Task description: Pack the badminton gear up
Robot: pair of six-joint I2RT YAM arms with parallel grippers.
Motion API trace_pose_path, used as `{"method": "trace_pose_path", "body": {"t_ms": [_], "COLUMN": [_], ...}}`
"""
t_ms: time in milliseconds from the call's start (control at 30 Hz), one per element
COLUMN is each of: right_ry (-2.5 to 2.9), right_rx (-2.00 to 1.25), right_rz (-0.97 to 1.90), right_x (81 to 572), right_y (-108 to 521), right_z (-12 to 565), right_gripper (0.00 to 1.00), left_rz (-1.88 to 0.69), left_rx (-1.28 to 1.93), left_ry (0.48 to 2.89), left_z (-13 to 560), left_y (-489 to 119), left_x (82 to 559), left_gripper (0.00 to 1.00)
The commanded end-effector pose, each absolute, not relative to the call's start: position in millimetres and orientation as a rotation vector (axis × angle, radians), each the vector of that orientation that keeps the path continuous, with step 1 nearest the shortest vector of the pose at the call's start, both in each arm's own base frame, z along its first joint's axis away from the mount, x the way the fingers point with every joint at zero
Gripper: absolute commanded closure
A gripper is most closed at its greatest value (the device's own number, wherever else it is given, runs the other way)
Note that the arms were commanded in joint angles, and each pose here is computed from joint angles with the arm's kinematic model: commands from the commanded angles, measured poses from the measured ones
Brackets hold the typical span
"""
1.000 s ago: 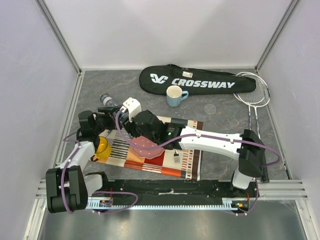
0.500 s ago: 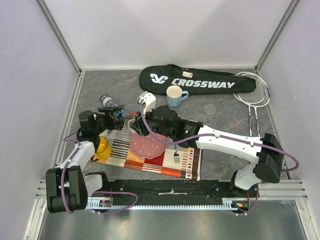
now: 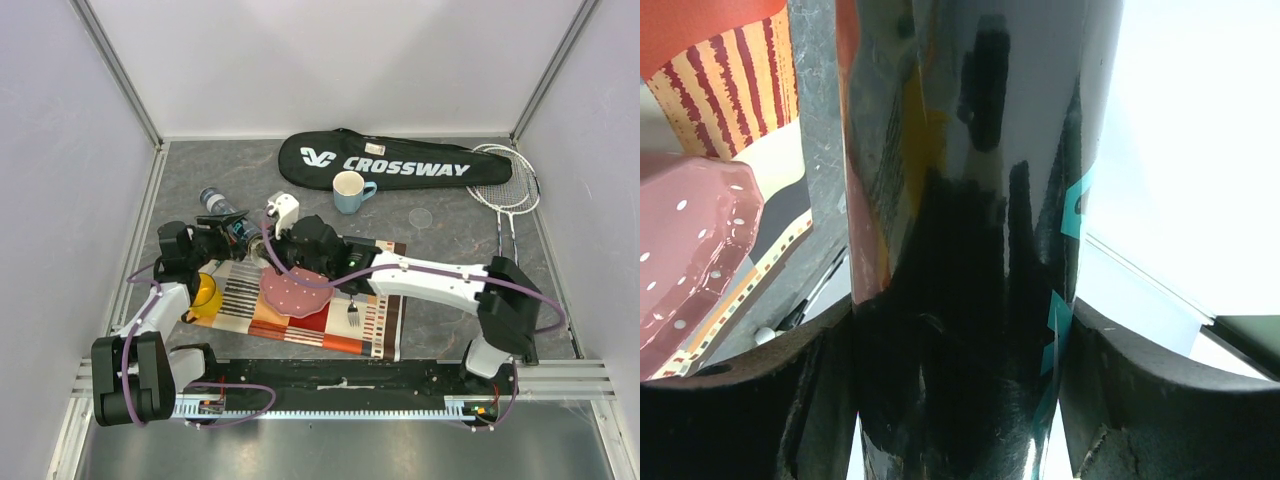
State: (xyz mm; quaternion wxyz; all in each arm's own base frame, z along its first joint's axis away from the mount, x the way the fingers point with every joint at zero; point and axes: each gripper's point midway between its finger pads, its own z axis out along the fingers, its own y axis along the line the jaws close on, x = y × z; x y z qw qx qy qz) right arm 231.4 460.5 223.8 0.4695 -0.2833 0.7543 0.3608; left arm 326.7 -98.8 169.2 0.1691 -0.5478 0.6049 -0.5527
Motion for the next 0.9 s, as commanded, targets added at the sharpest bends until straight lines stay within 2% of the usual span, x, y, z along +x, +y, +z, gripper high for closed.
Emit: {"method": "trace_pose_path", "body": {"t_ms": [0, 167, 233, 267, 433, 467, 633, 667, 767, 833, 867], "right_ry": [1.763, 1.730, 1.763, 1.762, 1.869, 1.863, 1.941, 1.959, 2.103, 2.204, 2.242], "right_rx": [-0.671, -0.678, -0.671, -0.658, -0.637, -0.611, -0.462, -0.429, -0.240, 0.029, 0.121], "right_rz": [0.917, 0.861, 0.833, 0.835, 0.769, 0.760, 0.564, 0.538, 0.428, 0.339, 0.282], "right_x": [250, 263, 262, 260, 234, 227, 221, 218, 232, 253, 250], "right_y": [490, 493, 483, 475, 413, 392, 305, 285, 226, 168, 141], "right_z": [242, 255, 252, 262, 246, 262, 248, 248, 209, 178, 169], "right_gripper": [1.00, 1.00, 0.90, 0.79, 0.51, 0.42, 0.23, 0.17, 0.09, 0.09, 0.03], "left_rz": [-1.625, -1.620, -1.624, -1.624, -1.628, -1.629, -1.630, -1.631, -1.635, -1.642, -1.646], "left_rx": [-1.408, -1.413, -1.414, -1.414, -1.430, -1.433, -1.432, -1.431, -1.423, -1.420, -1.419], "left_ry": [1.695, 1.701, 1.702, 1.702, 1.691, 1.691, 1.689, 1.686, 1.691, 1.694, 1.697], "left_z": [204, 203, 203, 202, 197, 196, 192, 193, 193, 192, 192], "left_y": [-104, -105, -105, -105, -104, -104, -103, -103, -104, -104, -105], "left_x": [329, 327, 327, 327, 330, 330, 336, 337, 339, 339, 339], "left_gripper": [0.98, 0.98, 0.98, 0.98, 0.98, 0.98, 0.98, 0.98, 0.98, 0.98, 0.98]}}
